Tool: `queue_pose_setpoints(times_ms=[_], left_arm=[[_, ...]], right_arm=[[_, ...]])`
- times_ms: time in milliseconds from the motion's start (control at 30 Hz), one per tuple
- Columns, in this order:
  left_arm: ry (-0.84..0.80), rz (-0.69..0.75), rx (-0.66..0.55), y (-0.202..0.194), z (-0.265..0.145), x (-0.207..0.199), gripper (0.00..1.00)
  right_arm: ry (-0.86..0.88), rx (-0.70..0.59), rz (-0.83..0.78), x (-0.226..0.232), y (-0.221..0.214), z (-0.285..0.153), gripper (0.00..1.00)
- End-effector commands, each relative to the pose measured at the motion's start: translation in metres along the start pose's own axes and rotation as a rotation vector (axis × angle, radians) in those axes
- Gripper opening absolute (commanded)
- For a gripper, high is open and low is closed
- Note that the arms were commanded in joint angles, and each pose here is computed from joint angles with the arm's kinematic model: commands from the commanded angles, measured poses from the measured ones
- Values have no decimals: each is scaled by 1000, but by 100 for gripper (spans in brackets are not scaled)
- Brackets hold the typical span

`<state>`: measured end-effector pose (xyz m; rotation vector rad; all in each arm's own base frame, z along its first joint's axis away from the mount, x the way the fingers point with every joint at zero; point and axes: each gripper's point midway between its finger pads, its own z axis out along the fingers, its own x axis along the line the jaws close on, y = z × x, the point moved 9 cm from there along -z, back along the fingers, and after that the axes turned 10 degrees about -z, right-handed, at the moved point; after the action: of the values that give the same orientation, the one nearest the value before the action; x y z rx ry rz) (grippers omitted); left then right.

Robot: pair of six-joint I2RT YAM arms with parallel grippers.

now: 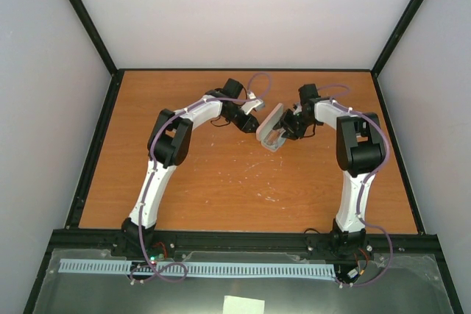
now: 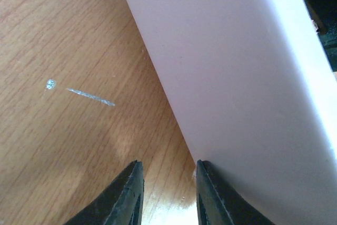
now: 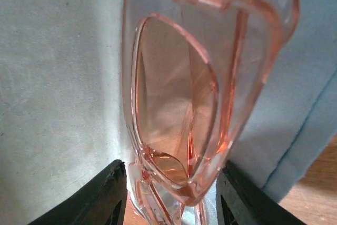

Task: Organize the sunglasses
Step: Place the sunglasses in the sunglasses case.

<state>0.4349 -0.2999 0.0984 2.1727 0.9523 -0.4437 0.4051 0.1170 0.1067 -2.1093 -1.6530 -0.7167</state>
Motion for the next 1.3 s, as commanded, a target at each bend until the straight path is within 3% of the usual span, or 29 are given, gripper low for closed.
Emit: queue_pose_setpoints(times_ms=[0,267,333,500,567,1267], left_arm=[[-11,46,-75,22,-21,-13,30],[-18,46,-78,23,-22,-14,30],[-18,45,-78,23,-23,-14,30],[-18,48,-81,23,-24,-16,30],[-17,48,-81,21,-24,-16,30],[4,42,-82,19,-28,-13,30]], right_arm=[[18,24,17,3,-2,4,48],[-13,2,12,13,-7,-18,49],[-28,-10,2,17,-9,-28,43],[-70,-62,-17,26,-12,-55,14],[-51,-87,-28,32,-11,-62,9],[-46,11,-13,4,-3,2,4]])
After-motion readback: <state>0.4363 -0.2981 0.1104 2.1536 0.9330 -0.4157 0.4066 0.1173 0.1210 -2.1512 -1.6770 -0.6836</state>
